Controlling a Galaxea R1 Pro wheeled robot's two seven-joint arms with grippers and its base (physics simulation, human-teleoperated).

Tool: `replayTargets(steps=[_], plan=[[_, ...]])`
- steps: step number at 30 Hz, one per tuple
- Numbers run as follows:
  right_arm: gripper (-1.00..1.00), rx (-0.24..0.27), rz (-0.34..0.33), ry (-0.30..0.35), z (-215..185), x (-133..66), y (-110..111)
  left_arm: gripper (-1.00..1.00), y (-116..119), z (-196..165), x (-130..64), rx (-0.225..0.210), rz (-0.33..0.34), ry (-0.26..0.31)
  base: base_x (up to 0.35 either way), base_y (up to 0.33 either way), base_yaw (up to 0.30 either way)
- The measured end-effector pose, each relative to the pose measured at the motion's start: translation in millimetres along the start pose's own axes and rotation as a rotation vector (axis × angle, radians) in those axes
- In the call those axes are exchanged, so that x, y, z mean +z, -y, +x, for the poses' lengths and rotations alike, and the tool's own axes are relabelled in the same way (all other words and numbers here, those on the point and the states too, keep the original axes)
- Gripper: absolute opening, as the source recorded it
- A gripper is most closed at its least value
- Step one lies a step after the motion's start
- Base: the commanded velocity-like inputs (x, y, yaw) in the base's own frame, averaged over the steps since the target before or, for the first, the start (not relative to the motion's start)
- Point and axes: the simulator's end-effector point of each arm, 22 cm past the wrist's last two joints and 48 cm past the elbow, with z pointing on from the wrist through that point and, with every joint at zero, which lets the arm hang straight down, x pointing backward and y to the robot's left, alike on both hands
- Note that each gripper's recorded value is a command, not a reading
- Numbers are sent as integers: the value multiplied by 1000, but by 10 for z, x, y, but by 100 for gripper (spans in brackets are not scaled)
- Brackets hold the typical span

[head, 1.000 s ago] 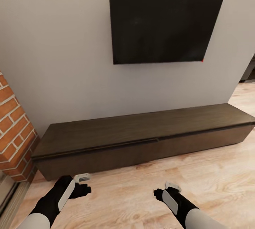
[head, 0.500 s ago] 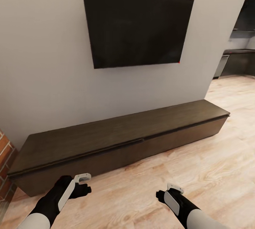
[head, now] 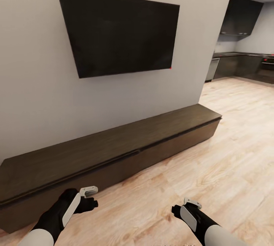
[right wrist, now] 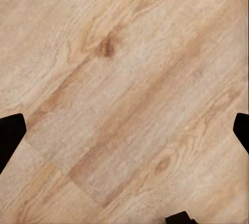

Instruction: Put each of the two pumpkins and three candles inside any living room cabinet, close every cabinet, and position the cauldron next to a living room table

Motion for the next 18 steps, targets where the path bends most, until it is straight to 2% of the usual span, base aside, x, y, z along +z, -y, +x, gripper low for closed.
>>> replayTargets(steps=[9,18], plan=[[100,29,21,-36,219,54,131,100,4,-1,0,2,-1,1,0,0,-287],[100,37,27,-28,144,-91,159,100,20,-65,-162,4,-3,2,0,0,-287]])
